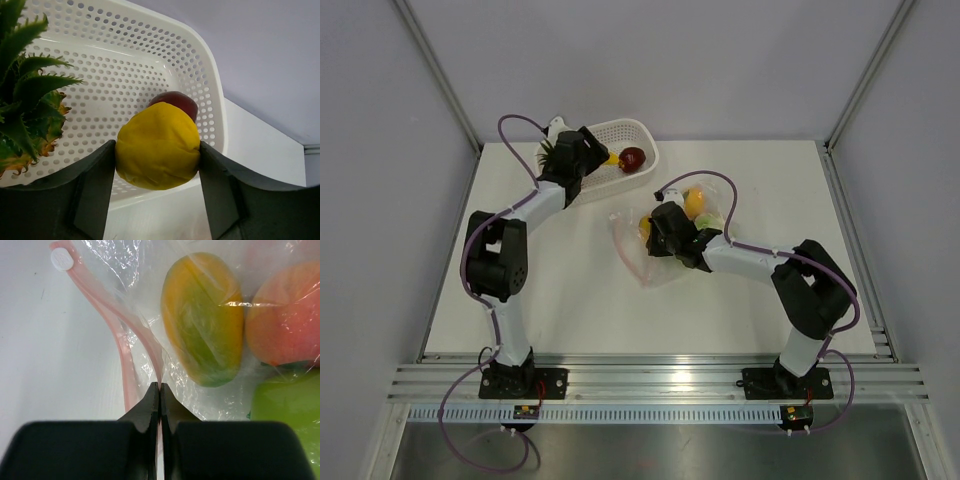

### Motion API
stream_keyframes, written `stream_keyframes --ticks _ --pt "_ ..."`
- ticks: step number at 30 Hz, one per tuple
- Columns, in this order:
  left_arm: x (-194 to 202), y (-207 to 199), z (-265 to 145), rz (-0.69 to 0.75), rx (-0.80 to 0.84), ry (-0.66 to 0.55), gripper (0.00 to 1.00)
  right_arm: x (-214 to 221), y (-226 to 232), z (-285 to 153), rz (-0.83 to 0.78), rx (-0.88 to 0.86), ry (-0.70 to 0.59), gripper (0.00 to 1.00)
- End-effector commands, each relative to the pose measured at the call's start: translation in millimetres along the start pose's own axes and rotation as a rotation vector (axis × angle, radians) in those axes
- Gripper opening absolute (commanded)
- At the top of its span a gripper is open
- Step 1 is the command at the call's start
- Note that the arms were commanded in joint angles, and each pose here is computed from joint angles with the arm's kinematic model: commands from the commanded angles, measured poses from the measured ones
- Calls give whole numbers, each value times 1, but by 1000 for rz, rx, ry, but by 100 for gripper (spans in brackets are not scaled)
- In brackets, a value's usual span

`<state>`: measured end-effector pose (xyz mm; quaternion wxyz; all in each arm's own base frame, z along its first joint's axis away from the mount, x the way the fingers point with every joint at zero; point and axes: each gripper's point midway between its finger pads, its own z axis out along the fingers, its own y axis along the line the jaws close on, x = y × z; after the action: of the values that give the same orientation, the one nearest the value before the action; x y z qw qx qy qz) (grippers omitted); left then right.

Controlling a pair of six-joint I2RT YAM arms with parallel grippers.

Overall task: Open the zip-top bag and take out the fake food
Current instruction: Place the fake fruit in the bin.

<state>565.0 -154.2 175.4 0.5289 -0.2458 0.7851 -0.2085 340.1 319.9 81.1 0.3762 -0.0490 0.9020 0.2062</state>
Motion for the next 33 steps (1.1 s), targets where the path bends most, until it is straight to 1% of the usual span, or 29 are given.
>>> stream_keyframes --ticks 1,6,8,12,14,22,23,25,26,28,29,33 --pt "-25 -13 6 1 42 -79 68 -25 19 -15 26 -72 -78 0" --pt "-31 -18 -2 23 50 -72 82 -24 21 -16 8 -85 -74 0" --pt "-30 -18 -5 37 40 -63 85 -23 23 -16 4 -93 -65 0" --pt "-37 -15 -16 54 13 -62 99 -23 25 -16 -15 -104 -57 0" --pt "-43 -15 -23 61 7 -75 99 -23 25 -17 -20 -105 -60 0" --pt "-49 -10 -50 56 -17 -80 99 -24 25 -19 -29 -106 -58 0" --pt "-57 -11 -58 50 -16 -99 99 -24 24 -19 -30 -104 -59 0" --pt "-59 1 -69 17 -83 -110 99 -24 24 -20 -30 -103 -61 0" --pt "-64 -1 -77 10 -76 -120 99 -25 24 -21 -32 -104 -63 0" --pt "-62 -2 -83 21 -51 -114 99 -25 24 -22 -28 -106 -65 0" --pt "-70 -9 -90 18 -22 -135 99 -26 25 -23 -28 -109 -68 0" --pt "-59 -19 -103 18 68 -96 99 -27 26 -24 -25 -118 -72 0"
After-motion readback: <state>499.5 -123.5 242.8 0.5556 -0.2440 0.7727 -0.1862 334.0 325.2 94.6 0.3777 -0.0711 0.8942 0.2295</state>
